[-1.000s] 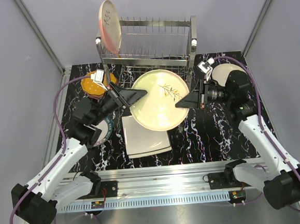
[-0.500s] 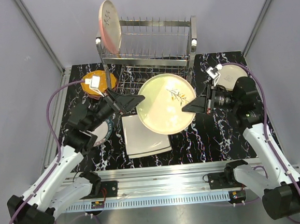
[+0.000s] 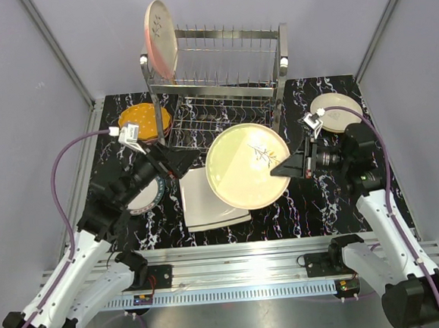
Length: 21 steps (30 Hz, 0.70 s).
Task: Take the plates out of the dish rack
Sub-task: Pass the plate from the left arm to the right
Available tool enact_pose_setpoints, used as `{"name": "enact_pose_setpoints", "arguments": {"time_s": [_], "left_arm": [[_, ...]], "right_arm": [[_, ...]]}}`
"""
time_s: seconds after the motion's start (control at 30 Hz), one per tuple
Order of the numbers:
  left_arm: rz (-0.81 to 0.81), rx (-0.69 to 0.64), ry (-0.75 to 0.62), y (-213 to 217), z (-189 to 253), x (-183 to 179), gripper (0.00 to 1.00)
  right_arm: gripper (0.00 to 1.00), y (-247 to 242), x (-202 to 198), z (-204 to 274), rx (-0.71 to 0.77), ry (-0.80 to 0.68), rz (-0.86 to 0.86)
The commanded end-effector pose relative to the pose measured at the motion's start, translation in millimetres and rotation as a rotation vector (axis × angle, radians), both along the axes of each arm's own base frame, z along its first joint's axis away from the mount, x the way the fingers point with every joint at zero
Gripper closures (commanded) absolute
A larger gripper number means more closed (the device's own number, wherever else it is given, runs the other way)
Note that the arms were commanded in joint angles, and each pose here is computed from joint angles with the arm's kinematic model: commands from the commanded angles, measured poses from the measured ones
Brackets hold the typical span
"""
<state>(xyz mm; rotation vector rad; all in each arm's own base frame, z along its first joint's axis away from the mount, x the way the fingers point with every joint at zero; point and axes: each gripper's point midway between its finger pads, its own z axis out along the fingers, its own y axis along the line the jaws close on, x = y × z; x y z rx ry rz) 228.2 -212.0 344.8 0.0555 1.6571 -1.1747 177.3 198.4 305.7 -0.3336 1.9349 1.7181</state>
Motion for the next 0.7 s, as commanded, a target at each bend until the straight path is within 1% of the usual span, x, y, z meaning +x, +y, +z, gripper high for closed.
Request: {"name": "enact_pose_setpoints", "arguments": {"time_s": [0.0,0.1,0.13,0.17,0.27,0.43,0.63,0.67], "left_arm": [[0.093,0.062,-0.093,20.7,18.1,0.4,0.01],[0.138,0.122,-0.111,31.6,14.6,0.3,0.01],[0.155,0.144,-0.135,36.9,16.4,-1.2,0.01],[0.183,0.166,-0.129,42.7,12.9,-0.3,0.01],[0.238,0.222,-0.153,57.4,11.1,-2.9,0.01],[0.320,0.321,-0.186,80.6,4.6,-6.3,0.01],[0.422,0.422,-0.198,110.5,-8.1,-13.1,0.01],[0.445,0.433,-0.200,115.6,-9.2,-13.3,0.01]], "right_arm": [[1.00,-2.7,-15.0,22.3,0.030,-0.099,0.051],[1.00,-4.1,-16.9,17.9,0.030,-0.068,0.052],[1.00,-4.6,-17.0,16.6,0.028,-0.066,0.051],[1.00,-5.5,-17.0,15.0,0.026,-0.062,0.050],[1.00,-7.5,-20.8,9.1,0.017,-0.015,0.050],[1.00,-11.7,-23.3,0.8,-0.002,-0.001,0.040],[1.00,-24.9,-20.7,-12.4,-0.001,0.066,-0.009],[1.00,-26.6,-21.8,-16.0,-0.003,0.107,-0.019]]}}
